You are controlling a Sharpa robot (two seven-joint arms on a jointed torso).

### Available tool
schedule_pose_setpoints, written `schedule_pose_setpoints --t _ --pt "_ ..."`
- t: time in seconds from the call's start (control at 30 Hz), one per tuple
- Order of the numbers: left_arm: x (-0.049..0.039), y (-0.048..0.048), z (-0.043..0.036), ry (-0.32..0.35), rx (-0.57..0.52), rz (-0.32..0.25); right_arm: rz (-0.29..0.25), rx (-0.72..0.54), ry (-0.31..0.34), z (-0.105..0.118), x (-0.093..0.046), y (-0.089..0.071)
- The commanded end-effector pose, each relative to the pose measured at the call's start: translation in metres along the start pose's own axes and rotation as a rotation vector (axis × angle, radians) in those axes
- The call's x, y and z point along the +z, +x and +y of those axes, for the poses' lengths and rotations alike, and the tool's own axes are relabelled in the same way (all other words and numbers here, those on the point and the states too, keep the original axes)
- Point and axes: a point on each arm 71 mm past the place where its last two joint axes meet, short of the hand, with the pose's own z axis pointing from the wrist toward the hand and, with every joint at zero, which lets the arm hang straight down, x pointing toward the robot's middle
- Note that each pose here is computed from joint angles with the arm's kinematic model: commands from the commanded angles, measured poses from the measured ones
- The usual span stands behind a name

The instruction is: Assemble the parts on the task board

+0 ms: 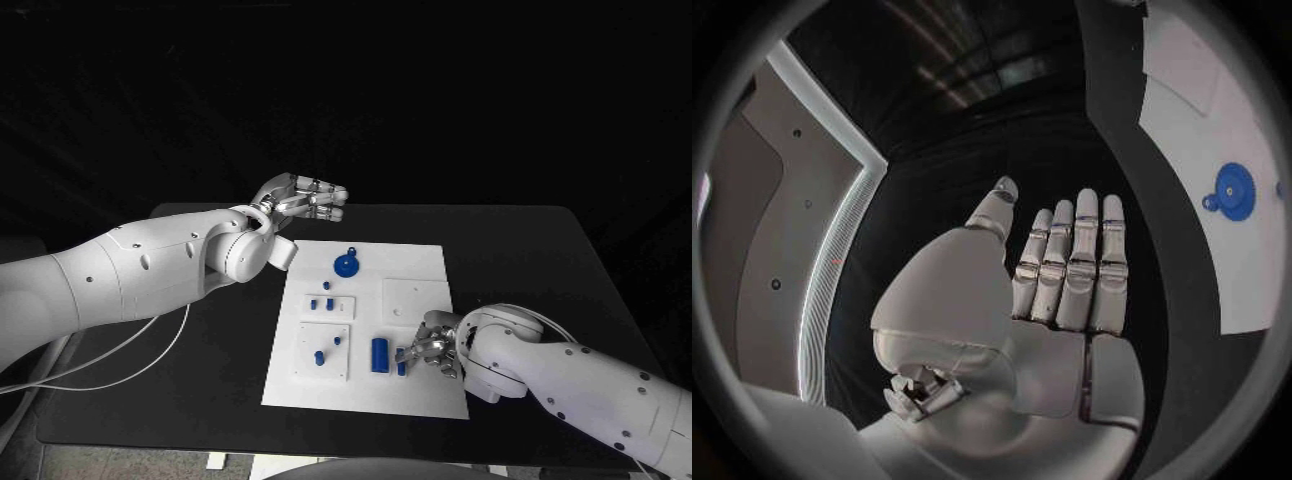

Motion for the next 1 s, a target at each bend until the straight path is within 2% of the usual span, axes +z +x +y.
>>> schedule_pose_setpoints --t 0.03,0.33,0.6,0.77,1.0 --pt "0.0002 0.0019 -0.0011 0.007 -0.003 0.017 -0.002 -0.017 -0.015 0.0 0.0 0.001" --pt "-0.0007 0.0001 -0.0007 0.004 -0.002 0.015 0.027 0.005 -0.062 -0.005 -0.003 0.002" --pt "-0.0014 -0.0012 -0.0005 0.002 -0.002 0.013 0.083 -0.01 -0.101 -0.011 -0.009 0.007" --pt "-0.0016 -0.0015 -0.0004 0.002 -0.002 0.013 0.111 -0.019 -0.102 -0.014 -0.011 0.012" --pt "-0.0017 -0.0014 -0.0004 0.002 -0.002 0.013 0.112 -0.025 -0.09 -0.017 -0.01 0.014"
